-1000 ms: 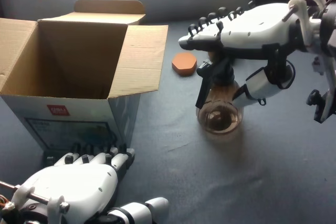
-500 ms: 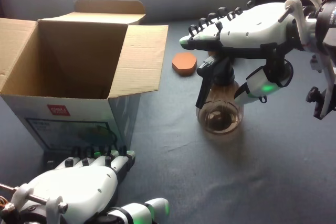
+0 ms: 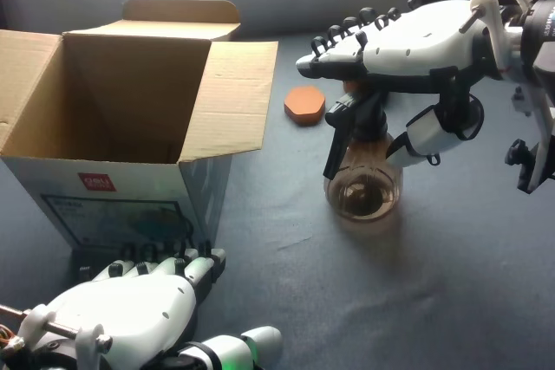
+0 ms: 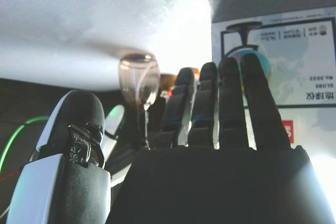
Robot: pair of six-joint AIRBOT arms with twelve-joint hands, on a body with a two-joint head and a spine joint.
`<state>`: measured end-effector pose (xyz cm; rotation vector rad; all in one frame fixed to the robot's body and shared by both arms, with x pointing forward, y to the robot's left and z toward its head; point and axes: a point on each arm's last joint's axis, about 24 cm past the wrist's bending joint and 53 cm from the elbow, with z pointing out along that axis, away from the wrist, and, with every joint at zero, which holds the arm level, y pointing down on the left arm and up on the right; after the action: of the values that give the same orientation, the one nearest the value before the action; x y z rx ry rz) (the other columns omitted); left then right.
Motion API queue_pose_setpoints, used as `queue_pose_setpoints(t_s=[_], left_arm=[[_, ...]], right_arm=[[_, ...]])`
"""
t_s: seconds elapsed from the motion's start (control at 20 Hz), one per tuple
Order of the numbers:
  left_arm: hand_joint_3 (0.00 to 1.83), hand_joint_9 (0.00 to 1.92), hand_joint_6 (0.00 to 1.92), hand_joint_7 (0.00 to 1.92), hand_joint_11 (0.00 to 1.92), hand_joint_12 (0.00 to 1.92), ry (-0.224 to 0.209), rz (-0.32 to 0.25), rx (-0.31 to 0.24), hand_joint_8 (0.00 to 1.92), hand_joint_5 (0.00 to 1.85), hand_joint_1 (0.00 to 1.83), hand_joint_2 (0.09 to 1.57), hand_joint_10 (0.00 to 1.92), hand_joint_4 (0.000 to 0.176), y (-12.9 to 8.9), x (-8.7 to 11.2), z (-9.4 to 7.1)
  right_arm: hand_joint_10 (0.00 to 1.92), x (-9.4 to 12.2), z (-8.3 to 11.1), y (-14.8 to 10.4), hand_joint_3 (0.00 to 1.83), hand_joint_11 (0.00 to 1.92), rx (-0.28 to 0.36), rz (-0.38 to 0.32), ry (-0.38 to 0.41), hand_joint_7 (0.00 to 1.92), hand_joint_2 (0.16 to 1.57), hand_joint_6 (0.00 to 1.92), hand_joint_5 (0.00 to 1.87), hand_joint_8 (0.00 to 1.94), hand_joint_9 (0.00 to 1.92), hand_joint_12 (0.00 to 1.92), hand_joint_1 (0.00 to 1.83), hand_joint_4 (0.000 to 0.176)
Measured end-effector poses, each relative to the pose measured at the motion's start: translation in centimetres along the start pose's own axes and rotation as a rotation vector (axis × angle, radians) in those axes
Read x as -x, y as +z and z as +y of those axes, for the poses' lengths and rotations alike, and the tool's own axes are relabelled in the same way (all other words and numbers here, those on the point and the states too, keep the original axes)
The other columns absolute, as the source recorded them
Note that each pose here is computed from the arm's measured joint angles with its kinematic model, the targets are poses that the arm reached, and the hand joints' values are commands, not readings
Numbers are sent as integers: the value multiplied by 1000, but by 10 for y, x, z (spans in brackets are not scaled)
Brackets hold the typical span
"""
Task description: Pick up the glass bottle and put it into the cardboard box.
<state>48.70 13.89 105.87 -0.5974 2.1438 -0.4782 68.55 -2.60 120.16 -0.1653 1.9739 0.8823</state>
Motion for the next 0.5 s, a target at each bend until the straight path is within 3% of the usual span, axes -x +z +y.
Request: queue_pose_setpoints(t_s=[0.05, 0.1, 0.15, 0.2, 0.25, 0.3, 0.35, 0.5], left_arm=[[0, 64, 1, 41, 0, 235, -2, 0, 0, 0, 23, 0, 1227, 1, 31, 0, 0, 0], [0, 64, 1, 41, 0, 236, -2, 0, 0, 0, 23, 0, 1227, 1, 31, 0, 0, 0], [0, 64, 2, 41, 0, 236, -2, 0, 0, 0, 26, 0, 1227, 1, 31, 0, 0, 0], [1, 64, 2, 40, 0, 236, -3, 0, 0, 0, 27, 0, 1228, 1, 31, -1, 0, 0], [1, 64, 2, 40, 0, 236, -7, 5, -2, 0, 28, 0, 1228, 0, 31, -2, -2, -1], [1, 63, 2, 40, 0, 236, -14, 9, -3, 0, 28, 0, 1229, 0, 31, -2, -3, -1], [1, 67, 2, 39, 0, 237, -26, 11, -2, 0, 27, 0, 1229, 2, 31, -2, -4, -1], [0, 67, 1, 40, 0, 261, -37, 11, 0, 0, 27, 0, 1228, 1, 31, -2, -4, 0]], right_arm=[[20, 0, 1, 0, 0, 0, 1, 0, 0, 71, 1035, 12, 30, 26, 50, 0, 1159, 0], [159, 1, 2, 0, 0, 0, 3, -1, 1, 360, 1093, 62, 245, 78, 305, 628, 1119, 0], [488, 3, 4, 0, 4, 2, 8, -5, 0, 616, 1131, 216, 456, 180, 481, 1272, 1098, 0], [792, 4, 6, 0, 6, 124, 14, -9, -1, 748, 1145, 521, 530, 334, 571, 1524, 1104, 0], [1006, 5, 7, 0, 9, 271, 16, -11, -1, 856, 1213, 1296, 611, 993, 660, 1665, 1156, 0], [1117, 4, 6, 0, 2, 382, 15, -10, -1, 887, 1226, 1452, 633, 1133, 711, 1710, 1171, 0], [1354, 4, 6, 1, 0, 501, 15, -9, -6, 895, 1204, 1423, 651, 1127, 775, 1741, 1311, 0], [1361, 5, 6, 0, 0, 634, 15, -11, -9, 959, 1157, 1216, 805, 1053, 841, 1719, 1361, 0]])
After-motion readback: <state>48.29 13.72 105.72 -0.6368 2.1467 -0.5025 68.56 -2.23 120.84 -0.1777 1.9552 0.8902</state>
